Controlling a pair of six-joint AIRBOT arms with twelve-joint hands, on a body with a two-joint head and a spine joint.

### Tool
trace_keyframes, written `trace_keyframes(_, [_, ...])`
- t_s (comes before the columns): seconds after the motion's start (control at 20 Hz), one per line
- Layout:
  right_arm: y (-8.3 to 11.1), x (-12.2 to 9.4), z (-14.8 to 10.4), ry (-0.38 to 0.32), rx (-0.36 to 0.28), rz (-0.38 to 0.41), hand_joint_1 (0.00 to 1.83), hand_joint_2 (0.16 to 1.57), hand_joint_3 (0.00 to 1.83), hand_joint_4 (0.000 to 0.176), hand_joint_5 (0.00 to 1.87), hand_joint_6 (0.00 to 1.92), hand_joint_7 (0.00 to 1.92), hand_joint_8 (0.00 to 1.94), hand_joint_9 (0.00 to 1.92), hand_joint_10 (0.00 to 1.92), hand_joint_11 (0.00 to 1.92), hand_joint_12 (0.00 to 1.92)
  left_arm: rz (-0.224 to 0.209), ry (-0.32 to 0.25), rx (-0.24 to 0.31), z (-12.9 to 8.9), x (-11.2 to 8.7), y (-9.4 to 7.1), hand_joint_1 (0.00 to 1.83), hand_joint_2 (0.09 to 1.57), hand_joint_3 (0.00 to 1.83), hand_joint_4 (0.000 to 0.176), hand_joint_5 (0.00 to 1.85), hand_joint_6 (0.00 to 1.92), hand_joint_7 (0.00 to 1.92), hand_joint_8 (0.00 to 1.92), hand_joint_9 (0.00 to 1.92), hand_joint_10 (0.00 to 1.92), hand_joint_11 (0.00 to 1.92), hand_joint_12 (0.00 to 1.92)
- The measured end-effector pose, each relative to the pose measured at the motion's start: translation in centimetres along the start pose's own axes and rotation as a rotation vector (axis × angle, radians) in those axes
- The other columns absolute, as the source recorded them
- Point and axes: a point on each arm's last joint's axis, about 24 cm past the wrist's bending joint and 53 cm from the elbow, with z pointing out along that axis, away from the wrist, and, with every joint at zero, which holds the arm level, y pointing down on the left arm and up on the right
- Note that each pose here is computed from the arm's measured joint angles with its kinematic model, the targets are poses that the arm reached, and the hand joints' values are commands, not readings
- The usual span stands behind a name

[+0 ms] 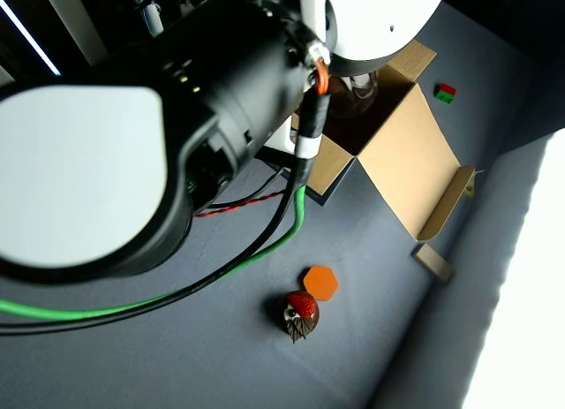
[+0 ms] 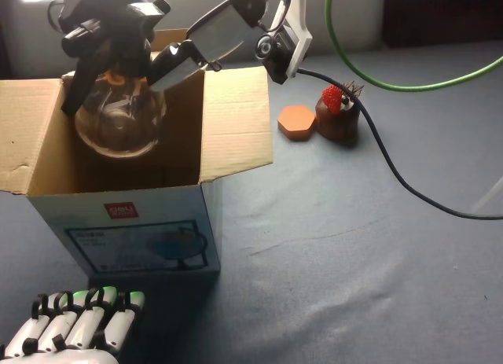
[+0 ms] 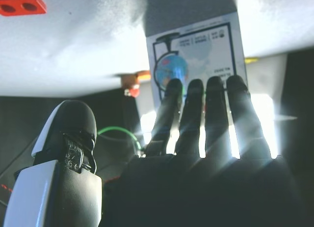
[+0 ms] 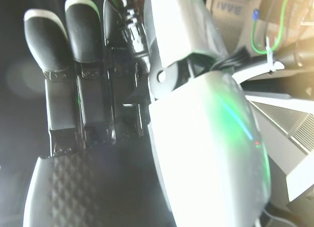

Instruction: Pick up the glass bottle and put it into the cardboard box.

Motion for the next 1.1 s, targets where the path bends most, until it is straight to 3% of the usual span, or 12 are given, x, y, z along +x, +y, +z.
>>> trace_keyframes(0.55, [-3.5,2.0,1.9,0.010,0.123,0.022,1.38,1.11,0.00,0.000,0.83,1.12,1.00,0.92,0.99,1.18,0.83,1.46,-0.002,0.002,-0.005,0.0,0.1,0.2,0.00,1.20,0.00,0.000,0.05,0.00,0.01,0.00,0.00,0.00,0.00,0.00])
trace_keyframes(1.1, [-4.9,4.1,2.1,0.029,0.158,0.050,1.38,1.12,0.00,0.000,0.83,1.13,1.00,0.91,0.98,1.19,0.83,1.46,-0.004,0.004,-0.011,0.0,0.1,0.3,0.00,1.20,0.00,0.000,0.06,0.00,0.02,0.00,0.00,0.00,0.00,0.00])
